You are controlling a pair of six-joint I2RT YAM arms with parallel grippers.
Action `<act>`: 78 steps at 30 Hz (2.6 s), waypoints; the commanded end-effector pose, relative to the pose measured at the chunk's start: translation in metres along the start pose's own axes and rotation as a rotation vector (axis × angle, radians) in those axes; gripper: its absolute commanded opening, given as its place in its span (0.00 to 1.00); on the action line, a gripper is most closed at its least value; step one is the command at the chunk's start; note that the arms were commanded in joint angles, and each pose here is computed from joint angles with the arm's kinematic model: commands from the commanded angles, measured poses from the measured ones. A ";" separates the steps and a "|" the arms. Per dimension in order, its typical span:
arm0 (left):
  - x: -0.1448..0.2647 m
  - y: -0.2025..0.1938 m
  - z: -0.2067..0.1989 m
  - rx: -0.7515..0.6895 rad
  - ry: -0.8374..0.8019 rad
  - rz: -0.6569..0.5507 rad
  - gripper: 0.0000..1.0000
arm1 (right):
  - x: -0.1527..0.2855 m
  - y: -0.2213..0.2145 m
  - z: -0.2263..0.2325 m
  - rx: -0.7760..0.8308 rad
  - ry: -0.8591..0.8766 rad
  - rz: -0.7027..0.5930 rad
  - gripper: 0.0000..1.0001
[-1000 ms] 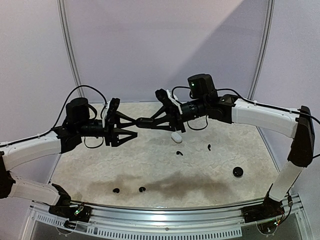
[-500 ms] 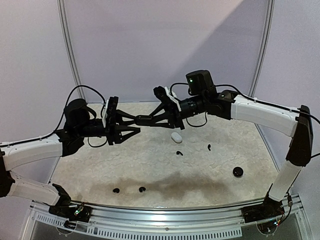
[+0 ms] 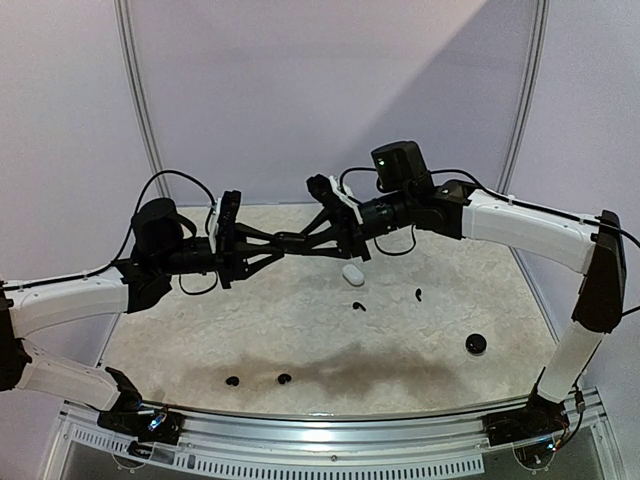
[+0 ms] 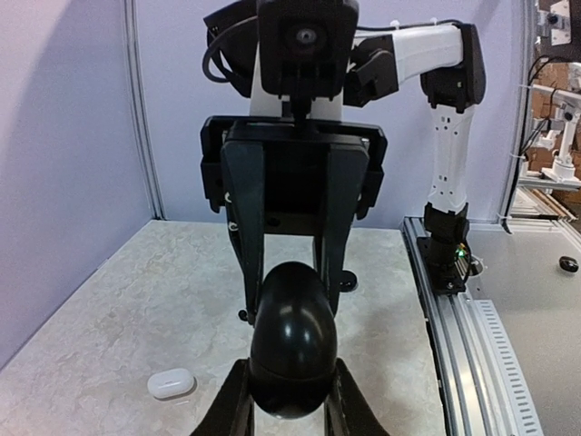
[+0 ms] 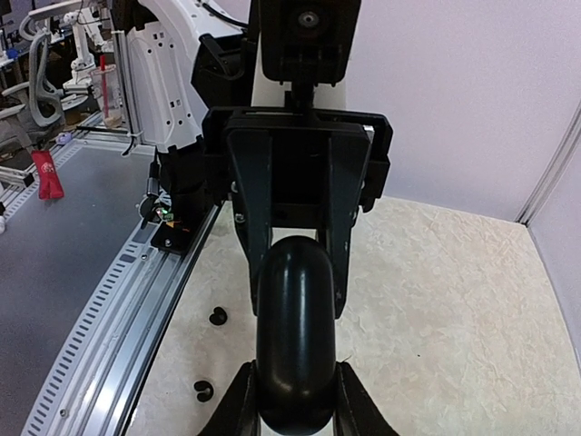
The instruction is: Insert the wireless bluetooth earbuds into the charging case
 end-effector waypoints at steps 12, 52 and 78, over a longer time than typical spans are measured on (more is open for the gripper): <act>-0.008 0.004 -0.002 -0.008 -0.007 -0.007 0.00 | -0.008 0.006 -0.005 -0.012 -0.037 -0.007 0.13; -0.012 -0.005 -0.014 -0.181 -0.019 0.062 0.00 | -0.006 0.014 -0.015 -0.062 -0.127 -0.010 0.47; -0.006 -0.015 -0.010 -0.136 0.075 0.139 0.00 | 0.005 0.005 0.009 0.037 -0.048 0.033 0.80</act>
Point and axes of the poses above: each gripper's point midway between its finger pads, its own x axis back along the fingers, its own z axis along the line the jaws close on, y = z × x, the point moved 6 cm from there along x, back along the fingers, and after that the axes turned 14 degrees about -x, right-handed, at the moved point
